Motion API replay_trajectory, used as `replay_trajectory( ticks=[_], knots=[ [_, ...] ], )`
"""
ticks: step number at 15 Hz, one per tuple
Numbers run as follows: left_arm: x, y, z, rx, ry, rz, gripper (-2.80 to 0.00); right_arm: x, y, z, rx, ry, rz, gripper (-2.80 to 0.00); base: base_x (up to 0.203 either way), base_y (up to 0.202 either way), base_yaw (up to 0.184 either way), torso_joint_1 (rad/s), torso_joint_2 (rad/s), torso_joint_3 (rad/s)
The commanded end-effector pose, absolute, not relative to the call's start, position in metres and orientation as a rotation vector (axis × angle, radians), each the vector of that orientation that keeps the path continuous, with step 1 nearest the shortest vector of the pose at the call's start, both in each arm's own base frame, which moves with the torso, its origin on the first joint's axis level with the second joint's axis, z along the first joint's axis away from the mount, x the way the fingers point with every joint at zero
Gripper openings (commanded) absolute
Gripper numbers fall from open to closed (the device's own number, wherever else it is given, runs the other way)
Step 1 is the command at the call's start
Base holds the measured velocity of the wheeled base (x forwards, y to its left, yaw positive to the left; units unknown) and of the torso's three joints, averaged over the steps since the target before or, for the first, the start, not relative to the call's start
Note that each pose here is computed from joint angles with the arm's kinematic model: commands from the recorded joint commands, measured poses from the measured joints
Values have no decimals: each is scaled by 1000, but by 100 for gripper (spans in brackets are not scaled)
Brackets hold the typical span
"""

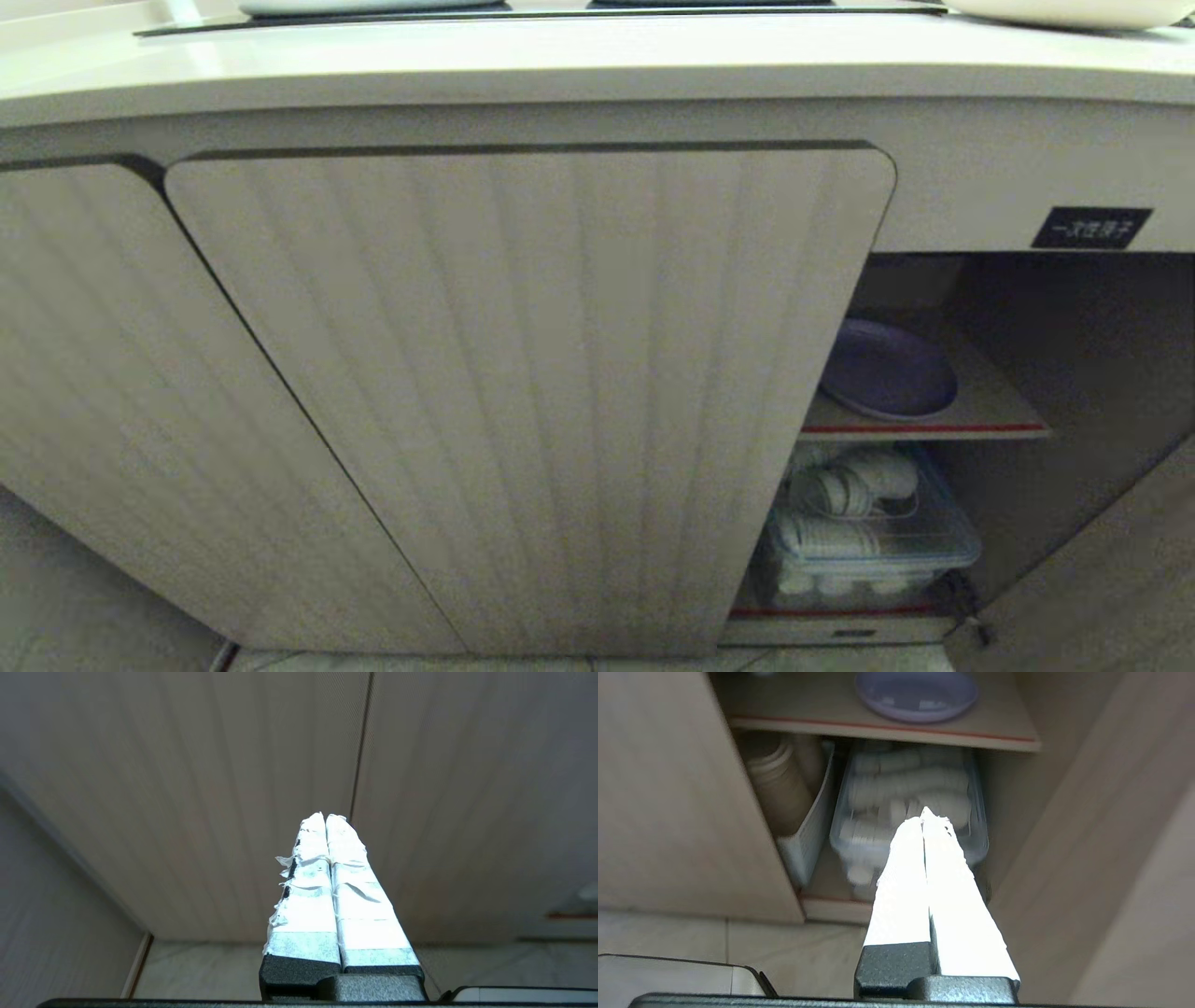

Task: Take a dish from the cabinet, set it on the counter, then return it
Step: Close the cabinet door

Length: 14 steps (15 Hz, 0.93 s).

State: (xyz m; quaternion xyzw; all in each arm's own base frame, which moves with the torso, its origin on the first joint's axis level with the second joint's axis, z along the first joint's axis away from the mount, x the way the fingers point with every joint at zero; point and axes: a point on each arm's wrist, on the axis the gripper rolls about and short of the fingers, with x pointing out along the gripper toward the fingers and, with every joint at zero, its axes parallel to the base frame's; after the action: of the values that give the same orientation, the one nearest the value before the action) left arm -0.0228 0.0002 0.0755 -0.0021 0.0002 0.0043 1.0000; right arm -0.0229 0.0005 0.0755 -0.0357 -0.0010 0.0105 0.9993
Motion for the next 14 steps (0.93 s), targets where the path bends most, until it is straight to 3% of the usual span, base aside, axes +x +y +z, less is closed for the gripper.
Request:
replay_trajectory(
  ticks=[1,14],
  knots=[
    [-23,0,75,-5,0,9,-280,-23,0,75,-72,0,21,-280,-193,0,1,2,5,2],
    [-23,0,75,-5,0,9,-280,-23,0,75,-72,-1,23,-280,-192,0,0,2,2,2]
  ],
)
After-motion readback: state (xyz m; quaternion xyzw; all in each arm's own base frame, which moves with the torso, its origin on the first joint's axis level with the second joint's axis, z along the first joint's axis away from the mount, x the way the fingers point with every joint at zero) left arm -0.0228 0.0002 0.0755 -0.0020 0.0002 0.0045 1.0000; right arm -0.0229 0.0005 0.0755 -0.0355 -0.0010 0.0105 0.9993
